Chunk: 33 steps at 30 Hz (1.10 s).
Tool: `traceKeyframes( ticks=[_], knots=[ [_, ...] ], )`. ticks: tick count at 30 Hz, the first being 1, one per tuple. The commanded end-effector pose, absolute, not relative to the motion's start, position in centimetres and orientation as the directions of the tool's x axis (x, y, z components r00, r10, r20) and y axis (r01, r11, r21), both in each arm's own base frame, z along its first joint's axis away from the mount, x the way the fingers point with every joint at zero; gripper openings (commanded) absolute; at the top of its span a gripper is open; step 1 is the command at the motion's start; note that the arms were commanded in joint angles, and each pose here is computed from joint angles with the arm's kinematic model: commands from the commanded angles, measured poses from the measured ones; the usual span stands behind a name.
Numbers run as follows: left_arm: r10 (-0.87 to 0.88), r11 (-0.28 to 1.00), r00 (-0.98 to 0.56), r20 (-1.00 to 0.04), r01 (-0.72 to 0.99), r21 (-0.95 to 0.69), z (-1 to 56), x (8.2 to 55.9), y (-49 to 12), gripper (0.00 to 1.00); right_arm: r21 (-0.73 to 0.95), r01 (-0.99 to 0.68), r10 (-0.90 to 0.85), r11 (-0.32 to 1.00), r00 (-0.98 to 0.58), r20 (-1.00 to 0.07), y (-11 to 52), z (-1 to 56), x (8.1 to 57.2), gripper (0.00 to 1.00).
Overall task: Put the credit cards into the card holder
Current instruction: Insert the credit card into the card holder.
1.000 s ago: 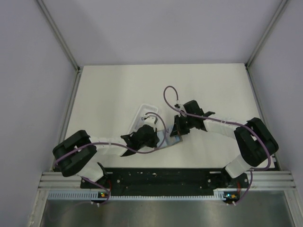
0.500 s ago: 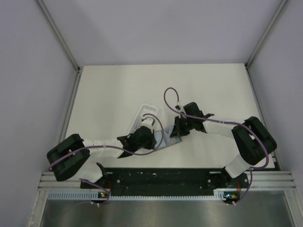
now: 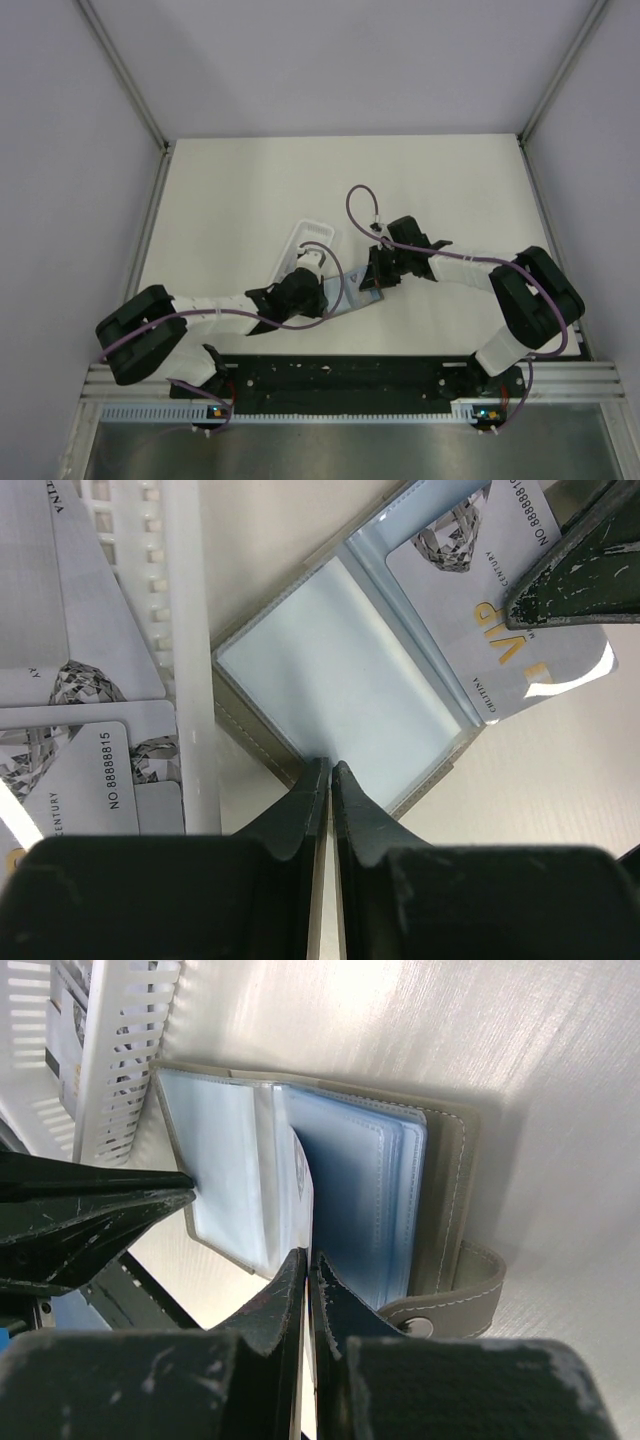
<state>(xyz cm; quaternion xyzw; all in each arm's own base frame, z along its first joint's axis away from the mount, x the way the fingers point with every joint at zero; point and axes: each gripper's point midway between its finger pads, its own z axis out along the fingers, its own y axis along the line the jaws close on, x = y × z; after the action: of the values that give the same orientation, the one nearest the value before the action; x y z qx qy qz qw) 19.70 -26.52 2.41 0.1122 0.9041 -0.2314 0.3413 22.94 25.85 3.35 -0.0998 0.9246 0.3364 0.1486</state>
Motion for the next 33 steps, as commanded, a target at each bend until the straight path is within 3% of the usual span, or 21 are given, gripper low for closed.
traceKeyframes(
  ticks=[1,16,20,27,33],
  knots=[
    [0.097,0.894,-0.770,-0.630,0.345,-0.284,0.0,18.9,-25.0,0.11,0.552,-0.300,-0.099,0.778,-0.926,-0.363,24.9,2.3,22.9,0.00],
    [0.146,0.881,-0.776,-0.614,0.384,-0.276,-1.2,19.6,-26.9,0.04,0.452,-0.204,-0.032,0.868,-0.933,-0.358,21.2,1.5,21.4,0.00],
    [0.156,0.884,-0.775,-0.613,0.386,-0.262,-1.5,19.8,-26.9,0.02,0.449,-0.202,-0.004,0.870,-0.915,-0.404,20.8,2.7,21.6,0.00],
    [0.160,0.891,-0.778,-0.607,0.379,-0.250,-2.0,19.5,-26.3,0.00,0.539,-0.273,0.040,0.797,-0.866,-0.498,22.6,7.8,23.4,0.00],
    [0.159,0.893,-0.784,-0.600,0.374,-0.252,-2.3,19.3,-26.1,0.00,0.627,-0.273,0.073,0.730,-0.881,-0.468,24.1,8.2,24.1,0.00]
  ],
)
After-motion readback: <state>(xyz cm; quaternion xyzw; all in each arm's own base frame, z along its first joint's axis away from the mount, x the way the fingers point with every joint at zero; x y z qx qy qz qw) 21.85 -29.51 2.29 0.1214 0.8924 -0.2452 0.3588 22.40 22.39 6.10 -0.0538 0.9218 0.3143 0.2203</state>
